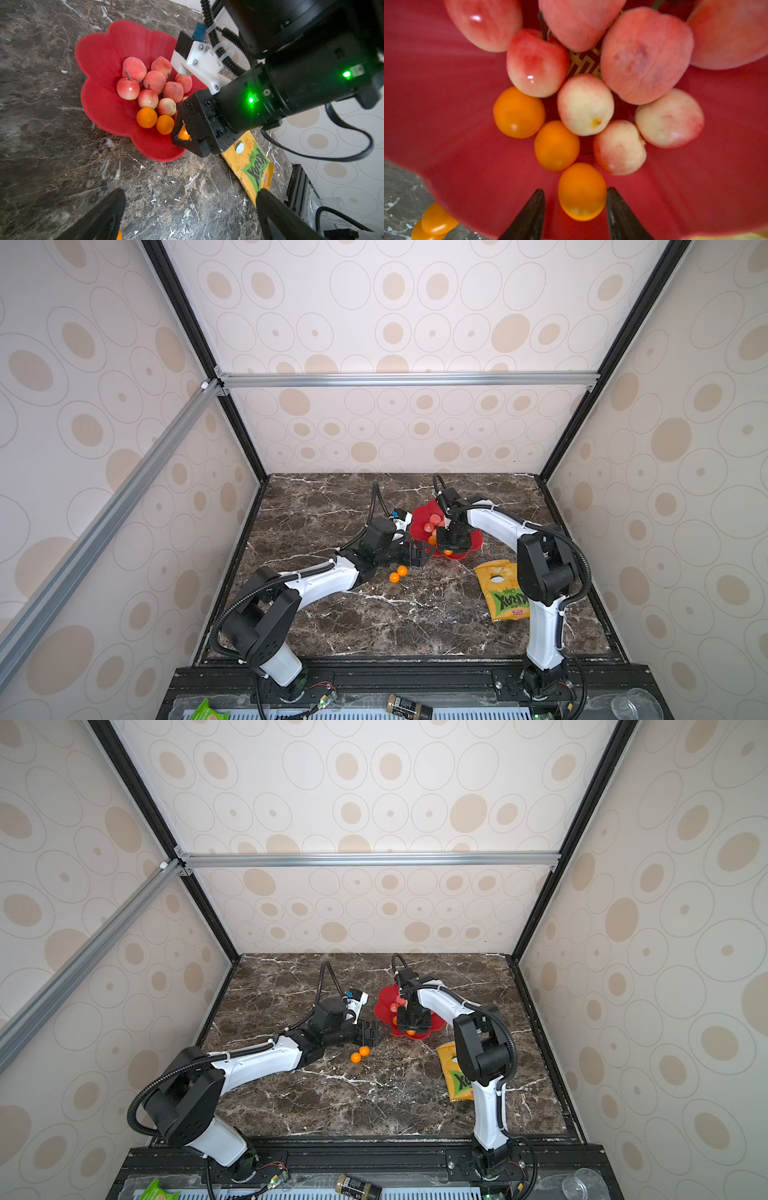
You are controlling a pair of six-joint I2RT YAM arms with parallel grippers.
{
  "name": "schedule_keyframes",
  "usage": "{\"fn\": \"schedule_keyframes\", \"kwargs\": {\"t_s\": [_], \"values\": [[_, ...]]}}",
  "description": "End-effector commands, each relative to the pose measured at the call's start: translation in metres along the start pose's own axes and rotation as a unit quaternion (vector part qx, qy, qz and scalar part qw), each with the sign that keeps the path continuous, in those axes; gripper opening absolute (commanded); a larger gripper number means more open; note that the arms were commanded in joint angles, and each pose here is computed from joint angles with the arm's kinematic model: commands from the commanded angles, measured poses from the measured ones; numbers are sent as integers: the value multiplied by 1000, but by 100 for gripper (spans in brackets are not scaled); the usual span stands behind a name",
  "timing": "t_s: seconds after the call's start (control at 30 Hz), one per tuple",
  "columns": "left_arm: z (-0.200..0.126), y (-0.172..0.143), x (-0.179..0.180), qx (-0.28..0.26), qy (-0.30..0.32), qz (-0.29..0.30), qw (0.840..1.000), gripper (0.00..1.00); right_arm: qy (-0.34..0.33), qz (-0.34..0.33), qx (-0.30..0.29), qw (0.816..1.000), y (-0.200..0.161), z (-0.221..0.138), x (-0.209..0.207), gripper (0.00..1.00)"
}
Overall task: Arrange fruit in a fruit bowl
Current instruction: Place the fruit in the fruit bowl, then pick up the fruit from the center of the table.
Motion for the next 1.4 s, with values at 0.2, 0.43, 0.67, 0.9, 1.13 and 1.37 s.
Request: {"fn": "schedule_keyframes", "kwargs": {"t_s": [0.2,0.43,0.67,0.9,1.13,1.37], "values": [[-15,16,-14,-26,-1,17,1000,99,-6,-3,-45,999,-5,-43,-7,52],[-27,13,-15,-33,3,15,999,99,11,-14,-55,998,-16,-54,4,52],[-46,2,-10,-38,24,9,999,99,29,-45,-59,997,-32,-61,34,52],[-72,-14,-1,-48,47,-7,998,99,39,-75,-52,995,-44,-57,64,51],[-105,-26,16,-65,70,-34,995,99,48,-103,-42,993,-57,-51,94,51],[-129,-36,36,-76,81,-60,992,99,49,-131,-27,990,-71,-39,122,51]]}}
Point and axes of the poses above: each gripper's point midway between its finger pads, its own z axis out along the fingers, its own x axis along the line the jaws close on, y = z × x, the point moved 8 cm from there along -z, back along the fingers, and after that the axes turned 4 degrees about z, right-handed, at the moved point
